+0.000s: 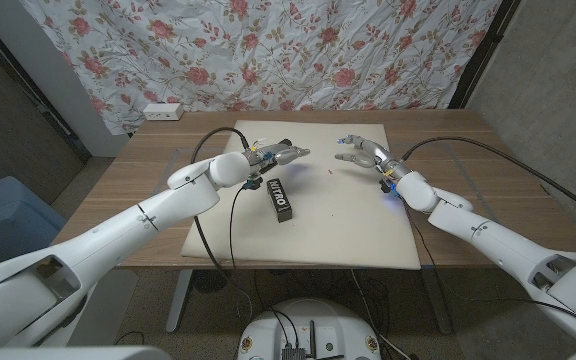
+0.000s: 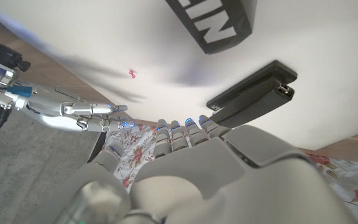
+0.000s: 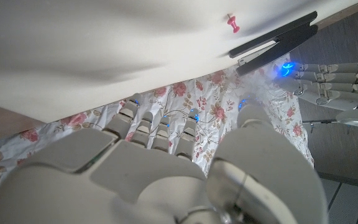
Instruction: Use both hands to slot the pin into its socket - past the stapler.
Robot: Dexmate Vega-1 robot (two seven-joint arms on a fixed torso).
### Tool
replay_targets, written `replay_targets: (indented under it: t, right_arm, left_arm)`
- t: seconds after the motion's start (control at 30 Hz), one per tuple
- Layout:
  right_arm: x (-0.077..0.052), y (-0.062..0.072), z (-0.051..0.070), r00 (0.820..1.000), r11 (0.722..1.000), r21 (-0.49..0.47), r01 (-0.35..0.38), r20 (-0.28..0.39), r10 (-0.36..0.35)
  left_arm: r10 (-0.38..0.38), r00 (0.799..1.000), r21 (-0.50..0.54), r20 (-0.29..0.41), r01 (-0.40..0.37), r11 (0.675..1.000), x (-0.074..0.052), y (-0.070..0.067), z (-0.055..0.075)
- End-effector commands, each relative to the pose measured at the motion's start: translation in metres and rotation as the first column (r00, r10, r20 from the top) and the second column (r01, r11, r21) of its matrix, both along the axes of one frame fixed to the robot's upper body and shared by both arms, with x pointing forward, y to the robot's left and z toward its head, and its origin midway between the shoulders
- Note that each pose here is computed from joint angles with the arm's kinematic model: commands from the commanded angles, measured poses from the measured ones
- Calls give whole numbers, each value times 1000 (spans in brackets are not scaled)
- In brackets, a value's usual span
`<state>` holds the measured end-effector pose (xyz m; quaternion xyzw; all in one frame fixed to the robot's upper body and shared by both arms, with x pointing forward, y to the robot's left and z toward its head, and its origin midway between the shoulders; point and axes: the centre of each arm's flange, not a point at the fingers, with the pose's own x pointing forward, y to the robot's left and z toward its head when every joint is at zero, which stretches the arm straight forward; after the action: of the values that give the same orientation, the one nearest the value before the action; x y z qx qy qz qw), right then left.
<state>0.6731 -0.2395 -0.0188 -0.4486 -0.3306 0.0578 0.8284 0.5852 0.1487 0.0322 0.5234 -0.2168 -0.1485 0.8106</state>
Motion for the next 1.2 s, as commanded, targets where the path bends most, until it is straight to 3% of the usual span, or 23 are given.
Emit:
replay_targets:
  t: [0.03,0.47,0.83,1.03,1.1,1.2]
  right_arm:
    - [-5,-8,5,999,998,62,17,-37,-15]
    - [-9,-14,6,997,988,145,57,-55,-49]
    - [-13,-14,9,996,978,201,61,-80,-45]
    - [-11,-13,9,994,971,236,46,-112,-20]
    - [-8,-15,5,994,952,304,28,-108,5]
    - [-9,-18,4,995,945,325,30,-104,4]
  left_arm:
    - [11,997,-154,78,2,988,-4,30,5]
    - [31,992,-246,124,0,969,1,55,6]
    - [9,991,-362,133,40,931,15,77,-2]
    - [-6,992,-430,123,59,901,24,87,-9]
    - [-5,992,-453,127,63,889,29,92,-13]
    - [-10,992,-494,127,72,866,34,96,-19]
